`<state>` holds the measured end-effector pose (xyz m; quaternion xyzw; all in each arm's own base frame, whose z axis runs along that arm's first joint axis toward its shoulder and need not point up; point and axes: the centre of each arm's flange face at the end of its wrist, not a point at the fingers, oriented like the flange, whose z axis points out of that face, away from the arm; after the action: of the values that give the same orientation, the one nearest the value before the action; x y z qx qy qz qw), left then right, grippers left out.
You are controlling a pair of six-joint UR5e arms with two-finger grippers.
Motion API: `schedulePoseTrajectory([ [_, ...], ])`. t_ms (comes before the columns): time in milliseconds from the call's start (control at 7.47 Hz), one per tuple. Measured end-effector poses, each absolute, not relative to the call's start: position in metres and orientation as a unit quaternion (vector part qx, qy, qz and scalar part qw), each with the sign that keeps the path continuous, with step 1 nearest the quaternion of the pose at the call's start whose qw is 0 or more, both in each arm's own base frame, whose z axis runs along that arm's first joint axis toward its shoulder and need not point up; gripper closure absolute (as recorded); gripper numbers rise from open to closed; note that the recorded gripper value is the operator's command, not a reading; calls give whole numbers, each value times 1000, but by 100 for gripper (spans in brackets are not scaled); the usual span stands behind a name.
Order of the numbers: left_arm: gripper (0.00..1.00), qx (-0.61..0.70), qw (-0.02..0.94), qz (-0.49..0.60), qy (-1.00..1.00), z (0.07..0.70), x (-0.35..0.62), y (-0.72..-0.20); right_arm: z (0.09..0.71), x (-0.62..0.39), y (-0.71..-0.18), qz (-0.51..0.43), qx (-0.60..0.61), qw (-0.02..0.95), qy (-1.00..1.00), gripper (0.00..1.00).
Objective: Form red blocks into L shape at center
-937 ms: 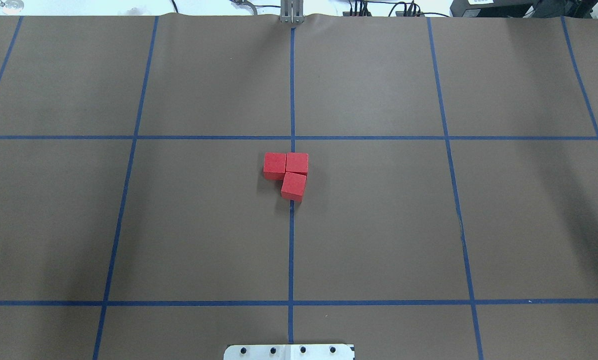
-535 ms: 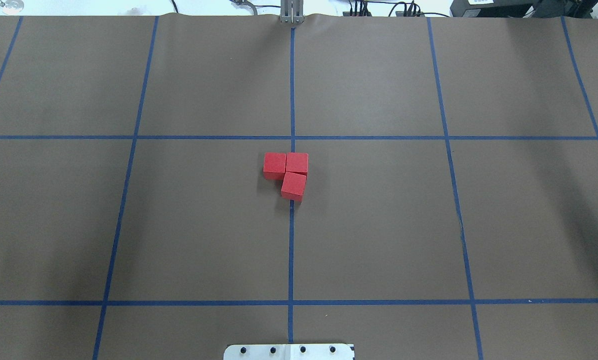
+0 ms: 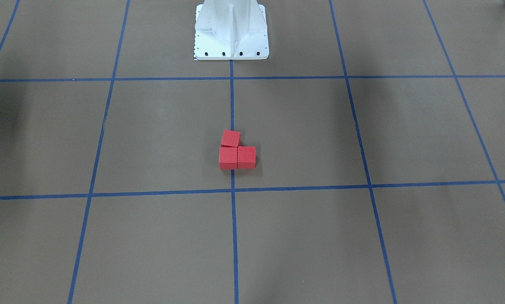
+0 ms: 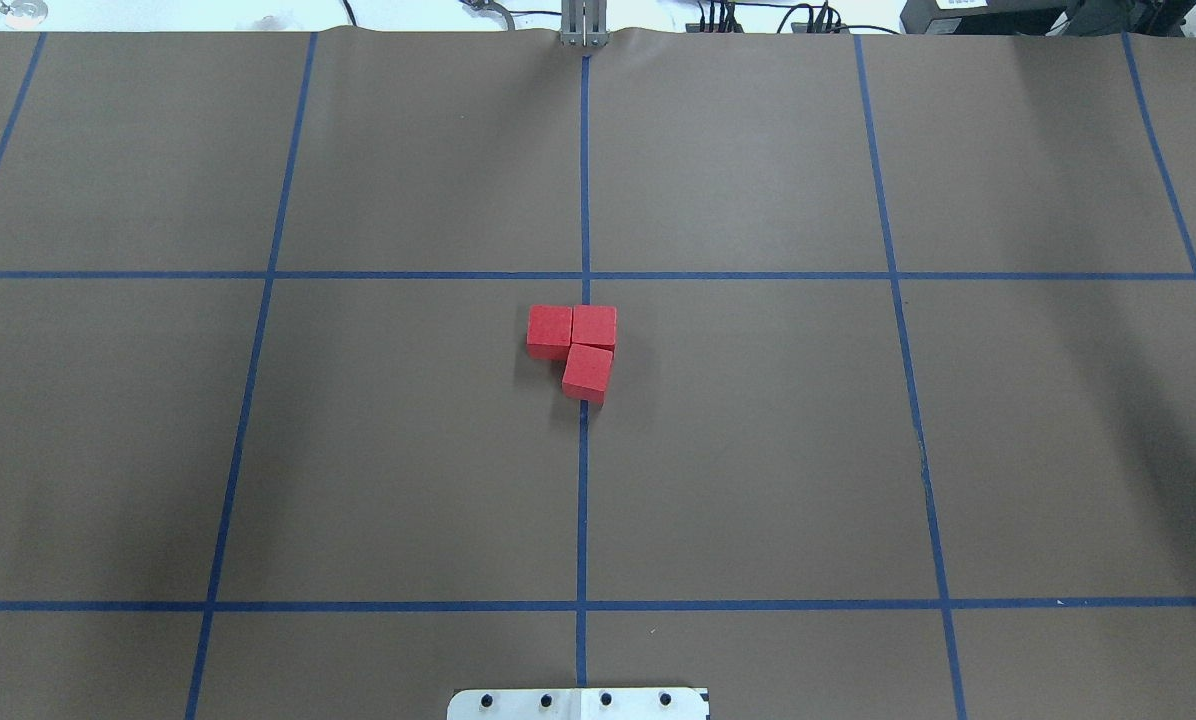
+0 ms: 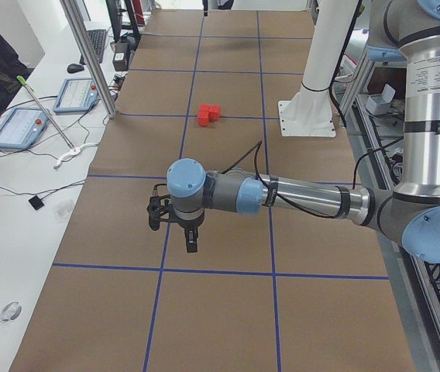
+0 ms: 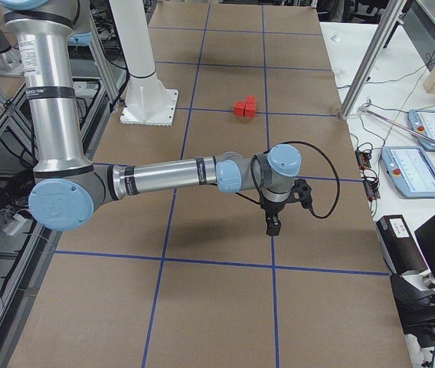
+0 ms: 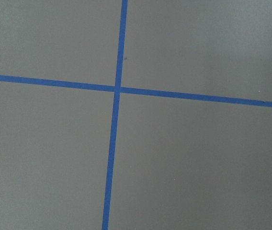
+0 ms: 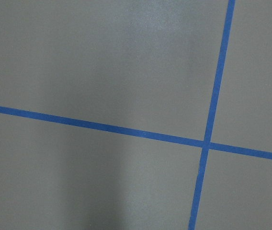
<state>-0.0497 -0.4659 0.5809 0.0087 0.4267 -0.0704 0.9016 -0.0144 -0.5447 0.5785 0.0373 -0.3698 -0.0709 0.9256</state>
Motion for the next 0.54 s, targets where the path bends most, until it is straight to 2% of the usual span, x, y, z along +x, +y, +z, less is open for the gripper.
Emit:
schedulePoseTrajectory([
  [535, 0, 8, 902, -71, 427, 581, -50, -464, 581, -14, -541, -70, 36, 926, -370, 0],
])
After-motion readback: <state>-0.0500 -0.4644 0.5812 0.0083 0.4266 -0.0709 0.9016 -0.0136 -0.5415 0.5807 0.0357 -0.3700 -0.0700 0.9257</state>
